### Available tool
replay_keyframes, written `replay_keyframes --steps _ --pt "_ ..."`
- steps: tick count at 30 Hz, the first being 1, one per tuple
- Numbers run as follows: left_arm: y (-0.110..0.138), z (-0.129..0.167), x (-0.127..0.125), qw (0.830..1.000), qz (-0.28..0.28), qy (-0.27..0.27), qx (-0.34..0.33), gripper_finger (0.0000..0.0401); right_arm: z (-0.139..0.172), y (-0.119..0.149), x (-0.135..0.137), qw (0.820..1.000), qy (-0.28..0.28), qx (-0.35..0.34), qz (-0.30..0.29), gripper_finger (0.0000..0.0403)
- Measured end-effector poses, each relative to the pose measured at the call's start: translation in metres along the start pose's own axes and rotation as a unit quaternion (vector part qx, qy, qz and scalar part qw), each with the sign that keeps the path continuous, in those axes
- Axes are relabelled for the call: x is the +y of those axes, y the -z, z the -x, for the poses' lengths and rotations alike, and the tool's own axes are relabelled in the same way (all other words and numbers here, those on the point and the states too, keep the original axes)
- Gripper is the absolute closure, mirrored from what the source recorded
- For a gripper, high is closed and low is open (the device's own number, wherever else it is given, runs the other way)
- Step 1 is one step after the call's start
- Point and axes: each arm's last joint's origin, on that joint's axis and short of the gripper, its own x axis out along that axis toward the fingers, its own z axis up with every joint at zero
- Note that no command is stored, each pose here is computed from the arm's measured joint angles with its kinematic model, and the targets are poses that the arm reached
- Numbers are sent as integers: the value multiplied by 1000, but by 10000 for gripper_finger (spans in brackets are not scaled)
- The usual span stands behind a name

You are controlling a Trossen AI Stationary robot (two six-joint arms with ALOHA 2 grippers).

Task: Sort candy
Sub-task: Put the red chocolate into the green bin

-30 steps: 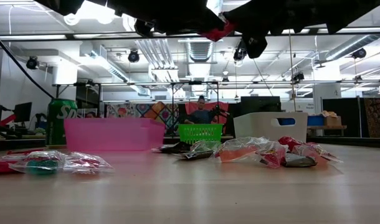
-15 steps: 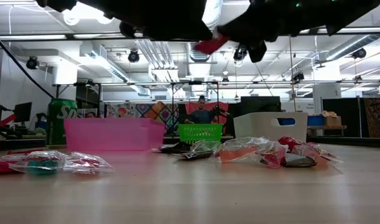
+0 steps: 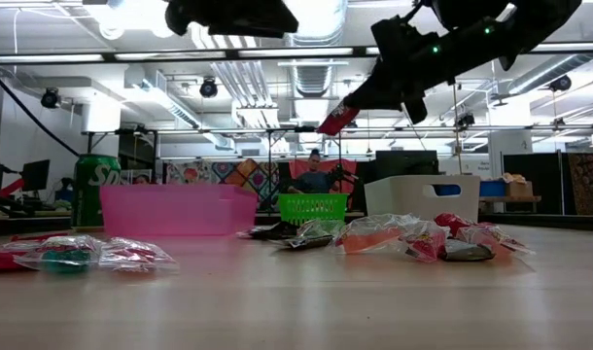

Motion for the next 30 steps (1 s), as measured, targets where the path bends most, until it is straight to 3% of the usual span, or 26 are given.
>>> replay_keyframes --steps 16,25,30 --pt "9 43 75 996 84 11 -21 285 -10 2 -13 1000 28 4 4 386" --pt "19 45 89 997 80 -1 -20 285 -57 12 -20 998 54 17 9 386" --pt "22 45 90 997 73 -8 -17 285 -90 16 -30 994 82 62 35 386"
